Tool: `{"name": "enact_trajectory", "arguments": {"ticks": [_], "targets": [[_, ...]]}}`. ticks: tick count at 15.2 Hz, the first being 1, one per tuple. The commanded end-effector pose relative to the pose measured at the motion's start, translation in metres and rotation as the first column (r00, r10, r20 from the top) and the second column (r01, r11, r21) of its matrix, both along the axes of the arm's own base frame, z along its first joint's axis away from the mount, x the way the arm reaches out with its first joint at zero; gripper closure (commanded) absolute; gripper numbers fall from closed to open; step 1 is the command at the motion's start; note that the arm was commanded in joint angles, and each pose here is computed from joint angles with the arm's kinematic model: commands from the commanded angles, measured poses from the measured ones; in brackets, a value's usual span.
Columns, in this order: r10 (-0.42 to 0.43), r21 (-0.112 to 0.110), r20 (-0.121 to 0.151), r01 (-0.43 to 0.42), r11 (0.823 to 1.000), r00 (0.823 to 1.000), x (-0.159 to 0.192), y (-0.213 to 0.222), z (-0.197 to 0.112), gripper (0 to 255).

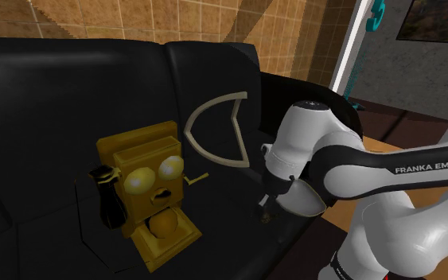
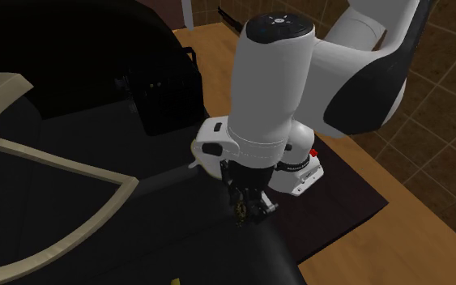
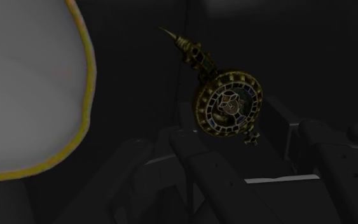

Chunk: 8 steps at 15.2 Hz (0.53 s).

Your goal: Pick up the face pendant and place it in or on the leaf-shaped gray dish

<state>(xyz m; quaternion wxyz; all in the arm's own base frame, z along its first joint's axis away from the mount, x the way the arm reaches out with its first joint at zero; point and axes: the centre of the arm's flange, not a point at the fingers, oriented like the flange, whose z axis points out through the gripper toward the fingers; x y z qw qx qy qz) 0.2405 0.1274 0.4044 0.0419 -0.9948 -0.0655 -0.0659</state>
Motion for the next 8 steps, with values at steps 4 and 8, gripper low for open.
{"name": "enact_trajectory", "arguments": {"ticks": [4,8], "targets": [[0.000,0.000,-0.001,0.000,1.000,1.000,0.000,0.000,0.026,255],[0.000,0.000,-0.001,0.000,1.000,1.000,0.000,0.000,0.047,255]]}}
